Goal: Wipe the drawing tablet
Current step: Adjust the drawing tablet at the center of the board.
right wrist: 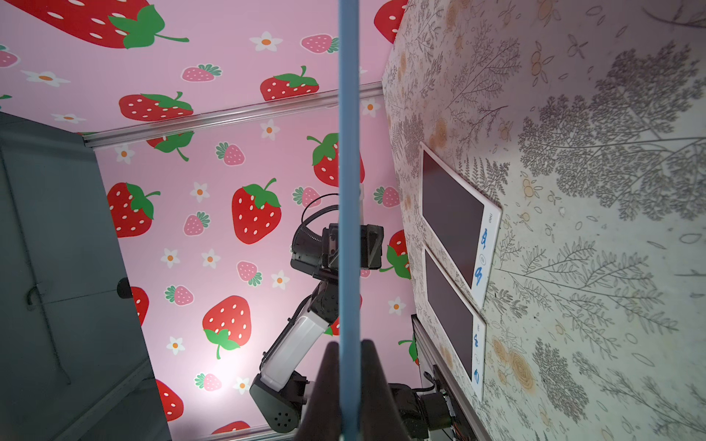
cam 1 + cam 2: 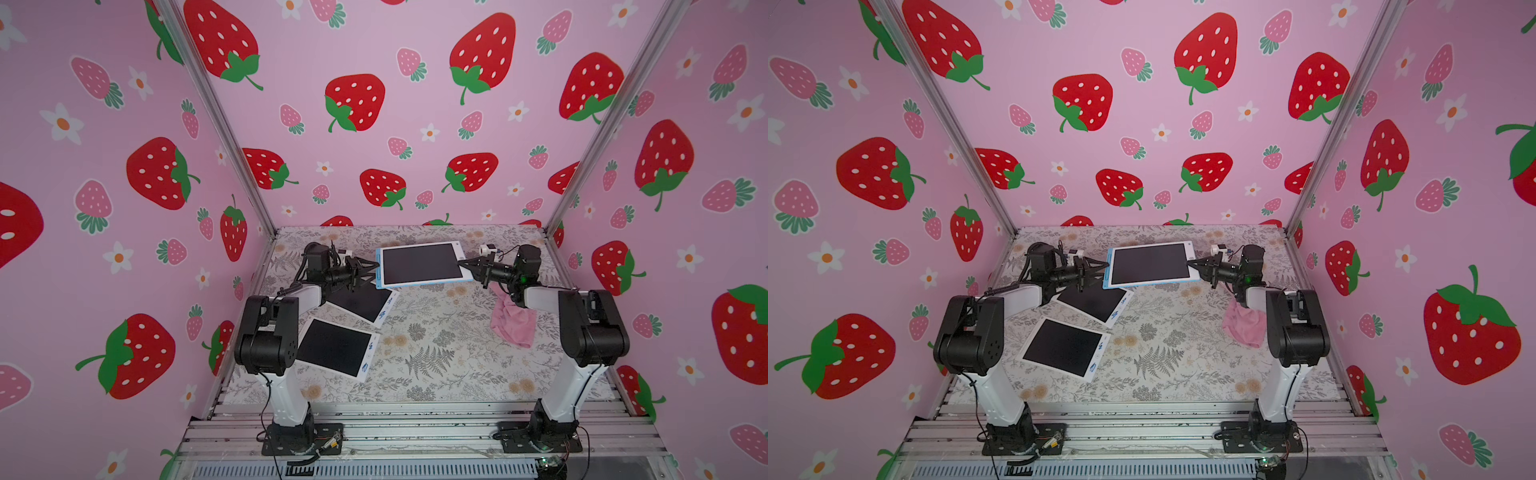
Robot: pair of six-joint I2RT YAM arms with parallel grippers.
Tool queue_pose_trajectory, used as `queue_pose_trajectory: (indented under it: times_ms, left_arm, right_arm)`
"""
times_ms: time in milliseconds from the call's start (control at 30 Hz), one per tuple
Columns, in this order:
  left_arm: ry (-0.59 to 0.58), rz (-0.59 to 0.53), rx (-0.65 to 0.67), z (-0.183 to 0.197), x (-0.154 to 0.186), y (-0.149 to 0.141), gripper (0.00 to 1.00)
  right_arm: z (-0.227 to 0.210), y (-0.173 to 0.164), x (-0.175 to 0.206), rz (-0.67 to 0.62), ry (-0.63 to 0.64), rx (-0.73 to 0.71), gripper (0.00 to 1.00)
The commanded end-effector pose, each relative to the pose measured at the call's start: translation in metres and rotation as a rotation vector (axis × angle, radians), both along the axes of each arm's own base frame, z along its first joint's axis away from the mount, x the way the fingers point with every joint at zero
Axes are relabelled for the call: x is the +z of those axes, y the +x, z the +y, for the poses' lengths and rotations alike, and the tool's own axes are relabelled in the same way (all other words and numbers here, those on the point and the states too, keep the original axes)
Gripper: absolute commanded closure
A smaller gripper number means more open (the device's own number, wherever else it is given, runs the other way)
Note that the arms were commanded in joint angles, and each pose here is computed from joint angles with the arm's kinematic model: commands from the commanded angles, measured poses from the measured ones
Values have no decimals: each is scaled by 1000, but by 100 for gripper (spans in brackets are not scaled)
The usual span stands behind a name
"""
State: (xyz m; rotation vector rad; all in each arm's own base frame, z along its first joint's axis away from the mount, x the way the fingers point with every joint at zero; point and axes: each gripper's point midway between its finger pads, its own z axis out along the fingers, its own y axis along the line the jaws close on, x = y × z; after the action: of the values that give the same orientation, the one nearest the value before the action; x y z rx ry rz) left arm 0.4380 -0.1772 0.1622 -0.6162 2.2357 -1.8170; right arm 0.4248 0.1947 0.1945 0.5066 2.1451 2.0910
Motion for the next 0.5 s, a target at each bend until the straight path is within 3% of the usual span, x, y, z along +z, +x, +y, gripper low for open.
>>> queue_pose_trajectory:
  times_ms: [0,133,233,467]
  left_arm:
    - [-23,8,-31,-8,6,0,67]
    - [-23,5,-22,-7,6,0,83]
    - [-24,-1,-17,-7,8,1,100]
    - [-38,-27,0,-6,18,3,100]
  right_arm:
    - [0,-3,9,-34,15,17,100]
    - [0,-5,8,-32,14,18,100]
    - [0,-6,6,-29,12,17,100]
    - [-1,-7,4,-29,12,14,100]
